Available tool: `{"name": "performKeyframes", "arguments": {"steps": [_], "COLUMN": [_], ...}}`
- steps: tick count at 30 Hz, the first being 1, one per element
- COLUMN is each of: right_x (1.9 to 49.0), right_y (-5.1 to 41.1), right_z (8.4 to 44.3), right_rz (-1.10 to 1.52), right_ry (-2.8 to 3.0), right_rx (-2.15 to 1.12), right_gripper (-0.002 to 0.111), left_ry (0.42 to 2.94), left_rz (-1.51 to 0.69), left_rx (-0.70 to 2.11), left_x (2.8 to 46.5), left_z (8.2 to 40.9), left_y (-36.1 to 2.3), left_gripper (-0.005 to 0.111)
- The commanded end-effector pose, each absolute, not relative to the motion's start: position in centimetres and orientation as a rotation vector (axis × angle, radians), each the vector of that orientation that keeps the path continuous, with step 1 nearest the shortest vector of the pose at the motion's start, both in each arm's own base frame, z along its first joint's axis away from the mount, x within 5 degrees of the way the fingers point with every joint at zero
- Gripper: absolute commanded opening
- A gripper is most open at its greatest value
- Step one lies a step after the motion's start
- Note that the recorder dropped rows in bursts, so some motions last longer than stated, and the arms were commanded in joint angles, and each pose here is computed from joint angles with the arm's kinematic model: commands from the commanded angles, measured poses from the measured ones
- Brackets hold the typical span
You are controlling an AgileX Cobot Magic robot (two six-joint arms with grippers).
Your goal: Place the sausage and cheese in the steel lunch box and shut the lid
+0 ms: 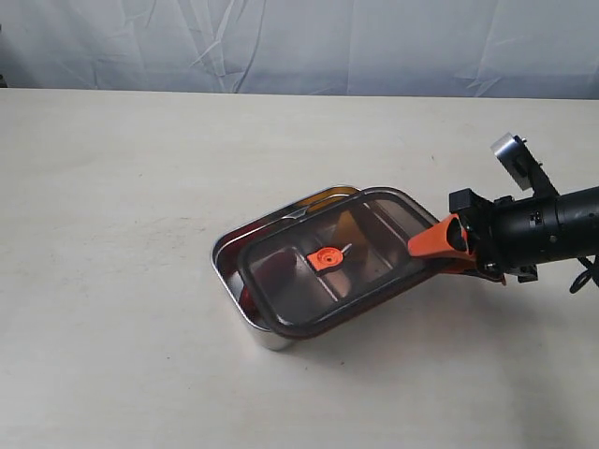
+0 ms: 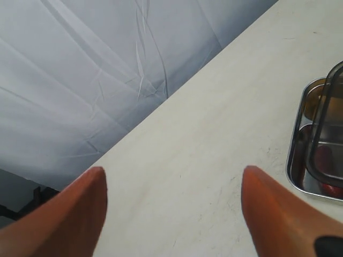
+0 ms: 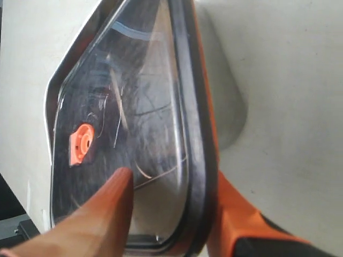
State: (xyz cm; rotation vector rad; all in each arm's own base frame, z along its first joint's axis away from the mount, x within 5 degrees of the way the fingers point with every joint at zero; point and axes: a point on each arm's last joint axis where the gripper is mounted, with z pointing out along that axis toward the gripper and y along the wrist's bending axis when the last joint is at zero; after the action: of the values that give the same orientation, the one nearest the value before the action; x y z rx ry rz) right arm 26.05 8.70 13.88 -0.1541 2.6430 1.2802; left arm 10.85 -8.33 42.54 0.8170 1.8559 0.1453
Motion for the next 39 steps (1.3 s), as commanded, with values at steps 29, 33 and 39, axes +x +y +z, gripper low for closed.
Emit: {"name": "performKeyframes", "arguments": {"steps": [29, 33, 39], "right_x": [26.69, 26.89, 27.00], "right_y": [8.50, 8.54, 8.53], "right_z": [13.82, 13.96, 13.99], "right_rz": [1.245, 1.260, 1.256], "right_ry": [2.602, 2.582, 2.578], "right_rx": [-0.055, -0.012, -0.004], "right_gripper": [0.054, 0.054, 0.054], "left_ry": [1.810, 1.810, 1.810], "left_rz": [0.067, 0.067, 0.067], "left_rx": [0.816, 0.816, 0.816], "left_x": [10.66, 10.66, 10.66], "left_z": [42.95, 42.95, 42.95], "left_y": [-8.68, -8.68, -8.68], "left_gripper": [0.067, 0.067, 0.067]}}
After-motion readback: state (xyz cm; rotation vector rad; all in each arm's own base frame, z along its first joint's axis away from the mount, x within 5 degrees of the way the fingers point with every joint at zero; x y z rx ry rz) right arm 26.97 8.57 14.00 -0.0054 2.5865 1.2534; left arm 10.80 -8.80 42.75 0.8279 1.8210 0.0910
